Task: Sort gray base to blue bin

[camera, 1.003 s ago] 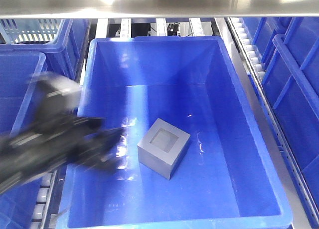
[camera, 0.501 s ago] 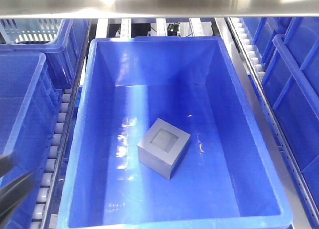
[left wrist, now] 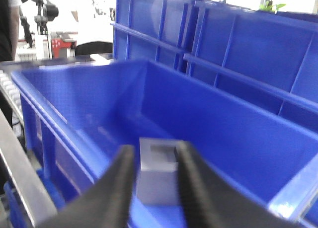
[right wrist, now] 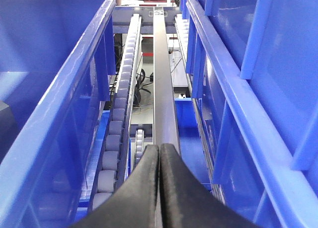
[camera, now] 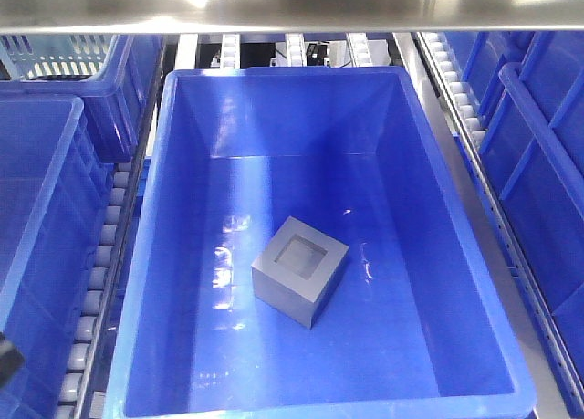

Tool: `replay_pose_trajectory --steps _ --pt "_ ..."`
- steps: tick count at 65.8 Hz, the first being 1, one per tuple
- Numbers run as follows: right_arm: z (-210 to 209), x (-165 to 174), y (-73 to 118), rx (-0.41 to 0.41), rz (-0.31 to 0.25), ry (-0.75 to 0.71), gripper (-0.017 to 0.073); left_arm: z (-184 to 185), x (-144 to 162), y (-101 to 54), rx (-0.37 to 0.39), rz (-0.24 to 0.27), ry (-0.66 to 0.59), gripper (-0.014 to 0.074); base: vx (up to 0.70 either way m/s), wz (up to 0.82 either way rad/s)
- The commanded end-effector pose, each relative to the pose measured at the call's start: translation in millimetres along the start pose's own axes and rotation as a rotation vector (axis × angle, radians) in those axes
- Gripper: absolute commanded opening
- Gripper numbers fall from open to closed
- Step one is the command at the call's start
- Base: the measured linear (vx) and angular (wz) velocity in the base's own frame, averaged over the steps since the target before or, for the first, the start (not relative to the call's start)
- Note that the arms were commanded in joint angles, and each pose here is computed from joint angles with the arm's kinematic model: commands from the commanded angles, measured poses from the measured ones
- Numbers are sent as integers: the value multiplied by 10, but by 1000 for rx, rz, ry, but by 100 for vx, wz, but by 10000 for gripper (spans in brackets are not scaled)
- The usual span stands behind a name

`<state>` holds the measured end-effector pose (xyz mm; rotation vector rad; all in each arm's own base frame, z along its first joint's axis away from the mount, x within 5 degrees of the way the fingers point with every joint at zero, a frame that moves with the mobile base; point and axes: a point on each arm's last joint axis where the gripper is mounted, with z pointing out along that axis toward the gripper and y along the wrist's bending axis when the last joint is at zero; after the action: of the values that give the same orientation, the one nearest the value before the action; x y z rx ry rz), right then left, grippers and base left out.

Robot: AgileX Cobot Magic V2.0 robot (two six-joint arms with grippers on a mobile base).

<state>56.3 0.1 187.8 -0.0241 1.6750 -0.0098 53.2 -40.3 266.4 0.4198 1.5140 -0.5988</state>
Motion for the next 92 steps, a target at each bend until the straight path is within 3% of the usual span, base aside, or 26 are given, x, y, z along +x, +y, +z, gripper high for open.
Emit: replay_pose_trajectory --steps 1,29,54,74,92 --pt "-1 -24 0 3 -11 -71 -9 -4 -178 -23 19 -11 -119 7 0 0" --pt "-1 -24 0 3 -11 -71 -9 1 -113 -16 10 -14 -48 -7 0 0" --pt "-1 -24 0 3 -11 -71 -9 6 -99 -3 -5 -3 -65 -7 0 0" --pt "-1 -24 0 3 -11 -71 -9 -16 124 287 -386 25 -87 -7 0 0" --pt "-1 -24 0 3 -11 -71 -9 -87 357 463 -613 29 -82 -7 0 0"
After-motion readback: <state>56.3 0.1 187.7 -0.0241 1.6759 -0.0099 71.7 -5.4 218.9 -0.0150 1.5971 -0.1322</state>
